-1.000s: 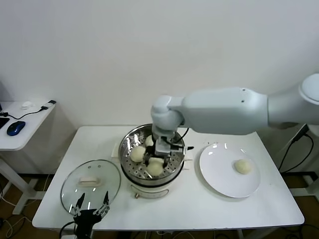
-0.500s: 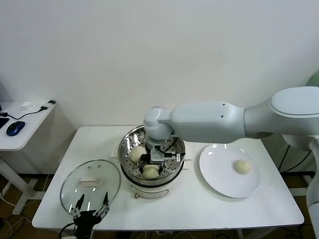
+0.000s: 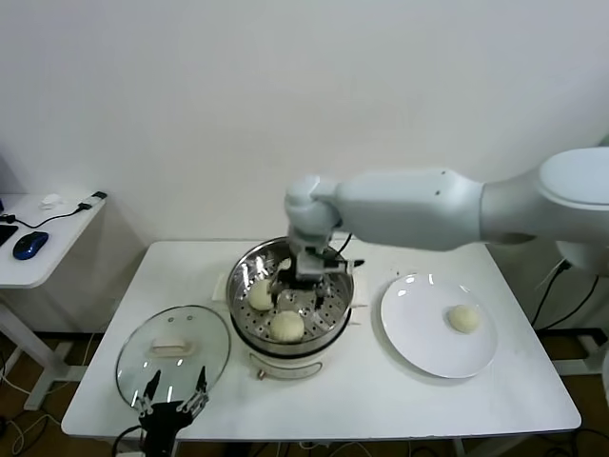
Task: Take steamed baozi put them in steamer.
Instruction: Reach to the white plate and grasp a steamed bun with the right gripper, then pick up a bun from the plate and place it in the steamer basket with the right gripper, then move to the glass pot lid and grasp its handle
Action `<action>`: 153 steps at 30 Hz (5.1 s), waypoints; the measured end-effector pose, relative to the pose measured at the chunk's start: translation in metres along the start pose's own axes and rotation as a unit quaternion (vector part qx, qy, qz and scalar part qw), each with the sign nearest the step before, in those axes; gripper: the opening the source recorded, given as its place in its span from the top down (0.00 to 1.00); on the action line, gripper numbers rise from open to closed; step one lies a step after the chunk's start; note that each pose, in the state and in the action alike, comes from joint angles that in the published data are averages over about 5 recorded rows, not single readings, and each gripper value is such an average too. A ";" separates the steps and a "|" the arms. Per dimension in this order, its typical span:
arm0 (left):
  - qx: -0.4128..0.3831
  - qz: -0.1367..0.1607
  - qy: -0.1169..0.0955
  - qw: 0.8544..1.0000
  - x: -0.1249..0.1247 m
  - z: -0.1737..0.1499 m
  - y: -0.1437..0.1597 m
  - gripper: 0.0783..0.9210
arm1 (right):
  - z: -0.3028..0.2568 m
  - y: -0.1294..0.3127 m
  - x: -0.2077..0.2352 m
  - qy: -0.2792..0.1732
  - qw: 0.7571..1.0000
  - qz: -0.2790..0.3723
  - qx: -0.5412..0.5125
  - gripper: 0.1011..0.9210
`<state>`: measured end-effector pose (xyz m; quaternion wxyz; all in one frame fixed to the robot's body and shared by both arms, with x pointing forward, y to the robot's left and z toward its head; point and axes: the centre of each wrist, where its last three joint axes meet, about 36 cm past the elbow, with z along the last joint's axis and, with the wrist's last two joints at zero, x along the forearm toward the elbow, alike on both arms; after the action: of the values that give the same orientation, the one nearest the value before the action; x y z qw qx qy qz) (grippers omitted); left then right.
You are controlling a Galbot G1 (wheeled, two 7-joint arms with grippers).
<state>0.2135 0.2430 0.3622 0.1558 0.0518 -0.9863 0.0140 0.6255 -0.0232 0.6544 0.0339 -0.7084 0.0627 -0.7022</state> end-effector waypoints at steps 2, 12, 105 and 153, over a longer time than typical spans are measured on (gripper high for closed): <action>0.001 0.000 -0.001 1.000 0.000 -0.001 0.000 0.12 | 0.012 0.015 0.019 0.005 1.000 0.002 -0.028 0.12; 0.001 0.007 -0.007 1.000 -0.004 -0.003 0.000 0.12 | 0.066 0.173 0.084 0.061 0.955 -0.001 -0.291 0.12; 0.004 0.022 -0.005 1.000 -0.005 0.002 -0.010 0.12 | 0.026 0.106 0.067 -0.027 0.807 0.076 -0.585 0.31; 0.011 0.015 -0.011 1.000 -0.007 -0.001 -0.007 0.12 | 0.065 0.147 0.040 -0.096 0.740 0.258 -0.613 0.12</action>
<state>0.2208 0.2370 0.3614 0.1439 0.0389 -0.9885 0.0270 0.6849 -0.1772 0.6732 -0.2223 -0.5968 0.6564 -0.4044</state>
